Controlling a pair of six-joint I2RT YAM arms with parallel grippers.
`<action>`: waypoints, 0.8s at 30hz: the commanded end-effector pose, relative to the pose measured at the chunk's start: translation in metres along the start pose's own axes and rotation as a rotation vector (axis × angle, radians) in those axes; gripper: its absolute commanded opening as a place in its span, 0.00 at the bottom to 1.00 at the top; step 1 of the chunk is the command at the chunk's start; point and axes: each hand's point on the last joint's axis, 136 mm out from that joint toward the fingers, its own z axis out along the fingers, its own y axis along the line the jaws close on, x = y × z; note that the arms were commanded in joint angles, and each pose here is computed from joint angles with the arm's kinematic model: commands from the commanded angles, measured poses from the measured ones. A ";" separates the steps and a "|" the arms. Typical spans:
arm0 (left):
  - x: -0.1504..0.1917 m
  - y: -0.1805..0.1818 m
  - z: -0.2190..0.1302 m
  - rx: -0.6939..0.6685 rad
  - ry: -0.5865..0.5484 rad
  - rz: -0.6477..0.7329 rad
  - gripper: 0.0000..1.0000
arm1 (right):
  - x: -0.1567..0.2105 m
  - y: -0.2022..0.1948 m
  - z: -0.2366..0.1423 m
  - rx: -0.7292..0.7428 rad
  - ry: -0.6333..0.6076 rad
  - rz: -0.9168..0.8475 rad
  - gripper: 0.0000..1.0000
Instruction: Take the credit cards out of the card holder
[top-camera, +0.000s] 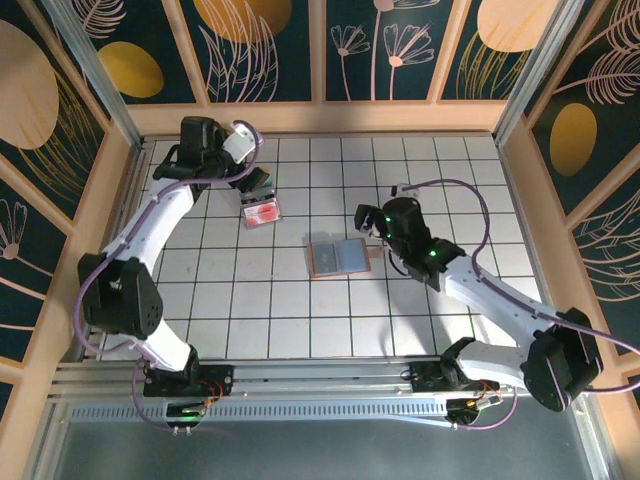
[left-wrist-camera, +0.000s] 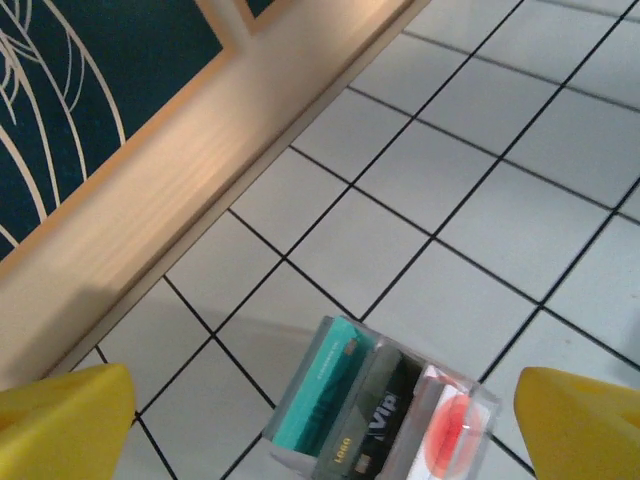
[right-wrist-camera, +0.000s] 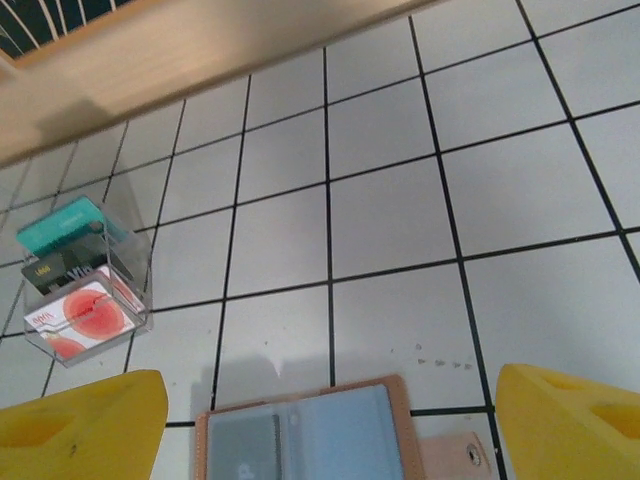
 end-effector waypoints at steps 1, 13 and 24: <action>-0.018 0.002 -0.020 -0.042 -0.130 -0.144 0.99 | 0.006 0.000 0.002 0.072 0.033 -0.039 0.83; 0.026 0.000 -0.044 -0.190 -0.234 -0.691 0.99 | 0.092 0.033 0.027 0.114 0.319 -0.166 0.72; 0.077 -0.018 -0.052 -0.247 -0.243 -0.868 0.99 | 0.149 0.061 0.048 0.123 0.462 -0.303 0.71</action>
